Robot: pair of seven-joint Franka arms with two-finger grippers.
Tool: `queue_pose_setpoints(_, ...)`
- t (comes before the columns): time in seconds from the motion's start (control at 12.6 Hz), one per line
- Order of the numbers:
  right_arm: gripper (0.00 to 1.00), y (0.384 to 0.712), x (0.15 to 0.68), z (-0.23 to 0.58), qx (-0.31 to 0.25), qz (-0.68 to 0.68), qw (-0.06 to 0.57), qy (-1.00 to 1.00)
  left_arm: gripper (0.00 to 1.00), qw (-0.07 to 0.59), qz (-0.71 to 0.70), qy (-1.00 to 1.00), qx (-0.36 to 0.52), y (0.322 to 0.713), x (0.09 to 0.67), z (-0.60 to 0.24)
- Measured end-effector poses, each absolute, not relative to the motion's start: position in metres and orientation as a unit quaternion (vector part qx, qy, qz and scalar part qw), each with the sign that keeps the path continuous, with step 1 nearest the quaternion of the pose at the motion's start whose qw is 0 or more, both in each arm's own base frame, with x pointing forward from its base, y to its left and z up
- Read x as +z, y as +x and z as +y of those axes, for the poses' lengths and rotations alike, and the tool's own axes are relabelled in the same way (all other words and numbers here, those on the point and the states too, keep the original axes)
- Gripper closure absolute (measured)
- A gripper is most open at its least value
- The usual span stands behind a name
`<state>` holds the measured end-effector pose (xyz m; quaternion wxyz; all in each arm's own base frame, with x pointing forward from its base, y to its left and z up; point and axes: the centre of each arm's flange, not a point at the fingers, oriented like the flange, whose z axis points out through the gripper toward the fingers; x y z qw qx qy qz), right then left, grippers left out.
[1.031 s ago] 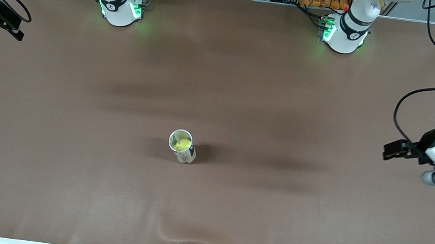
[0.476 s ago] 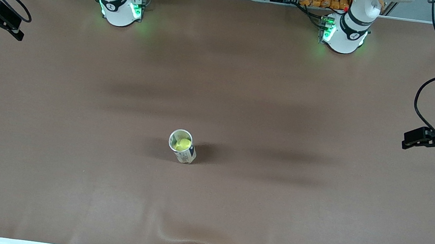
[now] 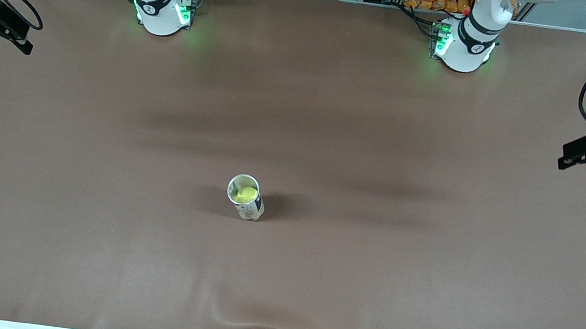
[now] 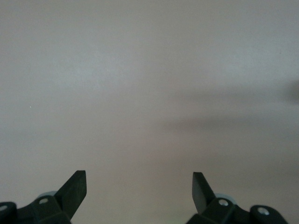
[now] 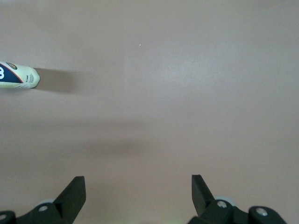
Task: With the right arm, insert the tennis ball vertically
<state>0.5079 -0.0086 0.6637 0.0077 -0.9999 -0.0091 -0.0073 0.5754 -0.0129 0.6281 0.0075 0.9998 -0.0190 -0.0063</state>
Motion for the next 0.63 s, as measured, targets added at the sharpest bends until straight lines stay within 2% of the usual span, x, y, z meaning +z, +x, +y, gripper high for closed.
queue_pose_setpoints(0.32, 0.0, 0.508, 0.664, -0.009, -0.007, -0.009, 0.008, -1.0, 0.0, 0.012, -0.02, 1.0, -0.018, 0.554, 0.629, -0.011)
queue_pose_setpoints(0.63, 0.0, 0.508, 0.663, -0.009, -0.007, -0.009, 0.008, -1.0, 0.0, 0.012, -0.013, 0.999, -0.027, 0.551, 0.624, -0.011)
